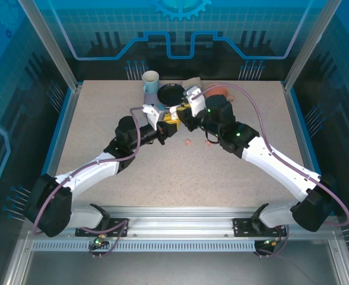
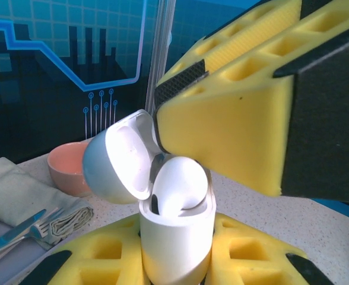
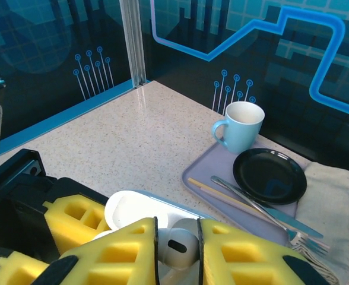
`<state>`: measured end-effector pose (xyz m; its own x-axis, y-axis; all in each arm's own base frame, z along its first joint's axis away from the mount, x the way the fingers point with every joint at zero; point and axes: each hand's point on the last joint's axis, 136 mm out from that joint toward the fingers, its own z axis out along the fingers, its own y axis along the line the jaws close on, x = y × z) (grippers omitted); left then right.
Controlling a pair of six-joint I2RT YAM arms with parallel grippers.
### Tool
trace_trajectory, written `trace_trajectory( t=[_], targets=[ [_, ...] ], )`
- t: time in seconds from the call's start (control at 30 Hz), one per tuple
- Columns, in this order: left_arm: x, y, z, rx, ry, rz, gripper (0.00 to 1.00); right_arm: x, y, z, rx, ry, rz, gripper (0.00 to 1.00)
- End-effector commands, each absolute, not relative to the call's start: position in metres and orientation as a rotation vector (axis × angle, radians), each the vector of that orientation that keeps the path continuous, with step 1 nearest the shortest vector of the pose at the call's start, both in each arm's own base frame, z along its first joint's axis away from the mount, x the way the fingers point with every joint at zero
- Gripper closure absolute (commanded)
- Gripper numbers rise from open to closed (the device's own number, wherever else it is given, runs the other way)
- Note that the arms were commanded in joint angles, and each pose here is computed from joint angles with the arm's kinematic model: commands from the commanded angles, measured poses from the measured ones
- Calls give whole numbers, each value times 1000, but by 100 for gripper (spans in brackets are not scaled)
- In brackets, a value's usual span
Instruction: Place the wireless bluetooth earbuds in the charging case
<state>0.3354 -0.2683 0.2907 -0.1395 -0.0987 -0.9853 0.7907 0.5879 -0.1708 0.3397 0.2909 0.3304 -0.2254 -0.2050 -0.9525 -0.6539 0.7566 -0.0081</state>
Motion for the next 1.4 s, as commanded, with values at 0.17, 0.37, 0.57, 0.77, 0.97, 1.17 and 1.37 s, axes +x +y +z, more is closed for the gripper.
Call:
trace_trajectory(
  t=[0.17, 0.37, 0.57, 0.77, 0.97, 1.17, 1.37],
  targets=[
    [332, -270, 334, 604, 1395, -868, 100, 328, 293, 321, -708, 1816, 478, 70],
    [332, -270, 332, 608, 1397, -868, 100, 338, 280, 332, -617, 1832, 486, 57],
    [332, -270, 332, 611, 1396, -867, 100, 339, 268, 358, -533, 1797, 576, 36],
    [331, -270, 330, 614, 1401, -869, 100, 339, 251, 388, -430, 1763, 706, 23],
    [329, -272, 329, 625, 1400, -877, 100, 352, 229, 397, -309, 1780, 809, 21],
    [325, -274, 329, 644, 1395, -896, 100, 379, 228, 382, -268, 1877, 939, 21],
    [324, -272, 332, 644, 1392, -887, 100, 367, 244, 374, -325, 1907, 1038, 23]
  ],
)
